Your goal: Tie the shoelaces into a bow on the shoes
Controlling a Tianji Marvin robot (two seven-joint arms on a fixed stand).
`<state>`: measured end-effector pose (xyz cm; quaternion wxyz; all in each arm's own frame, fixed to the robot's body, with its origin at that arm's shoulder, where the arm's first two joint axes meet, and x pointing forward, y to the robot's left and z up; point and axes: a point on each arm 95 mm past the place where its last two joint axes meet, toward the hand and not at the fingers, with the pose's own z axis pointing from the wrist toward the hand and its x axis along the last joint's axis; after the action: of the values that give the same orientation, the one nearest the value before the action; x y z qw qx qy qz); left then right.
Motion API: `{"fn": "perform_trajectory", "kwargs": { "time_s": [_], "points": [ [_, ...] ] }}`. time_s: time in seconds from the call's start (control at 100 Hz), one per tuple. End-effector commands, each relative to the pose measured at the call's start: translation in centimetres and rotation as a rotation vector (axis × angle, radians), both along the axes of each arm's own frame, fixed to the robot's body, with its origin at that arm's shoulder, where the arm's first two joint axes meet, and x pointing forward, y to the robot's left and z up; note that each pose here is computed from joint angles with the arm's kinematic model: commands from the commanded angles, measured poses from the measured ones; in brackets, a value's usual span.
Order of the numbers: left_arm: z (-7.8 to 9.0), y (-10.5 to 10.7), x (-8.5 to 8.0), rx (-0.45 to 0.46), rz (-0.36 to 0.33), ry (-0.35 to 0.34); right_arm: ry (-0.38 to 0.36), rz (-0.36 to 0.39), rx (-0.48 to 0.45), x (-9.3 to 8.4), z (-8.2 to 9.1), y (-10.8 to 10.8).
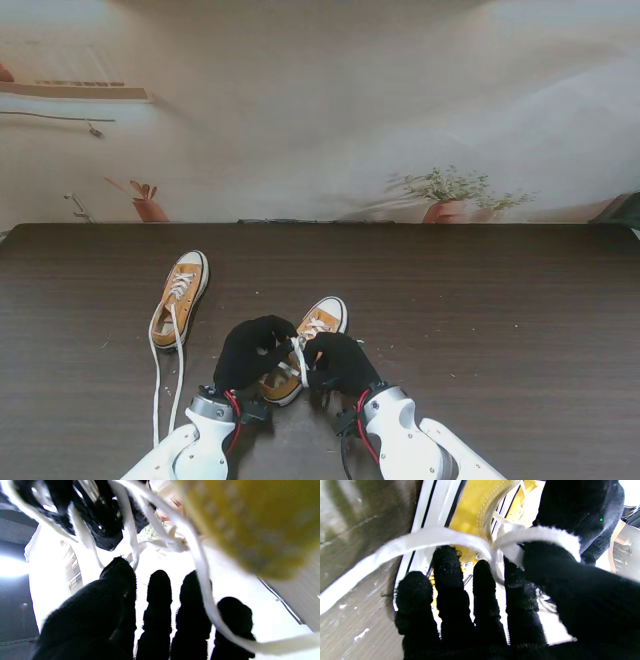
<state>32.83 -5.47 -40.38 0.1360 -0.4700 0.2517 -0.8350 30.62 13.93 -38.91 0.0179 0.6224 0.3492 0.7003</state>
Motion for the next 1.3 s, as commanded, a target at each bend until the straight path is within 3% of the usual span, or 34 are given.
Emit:
{"fn": "perform_trajectory", "kwargs": {
  "time_s": [0.0, 0.26, 0.64, 1.29],
  "points": [
    [-2.9, 1.0, -1.7, 0.024, 0.026, 0.083, 0.011, 0.01, -0.007, -0.3, -0.3, 0.0],
    [-3.1, 1.8, -2.0, 0.013, 0.074, 0.085, 0.01, 0.001, -0.012, -0.4, -0.4, -0.2],
    [-3.7, 3.0, -1.9, 0.068, 0.121, 0.122, 0.01, -0.035, -0.037, -0.3, -0.3, -0.6],
    [-4.8, 5.0, 0.0, 0.134, 0.22, 0.211, 0.021, -0.125, -0.091, 1.7, 0.3, -1.4]
  ]
}}
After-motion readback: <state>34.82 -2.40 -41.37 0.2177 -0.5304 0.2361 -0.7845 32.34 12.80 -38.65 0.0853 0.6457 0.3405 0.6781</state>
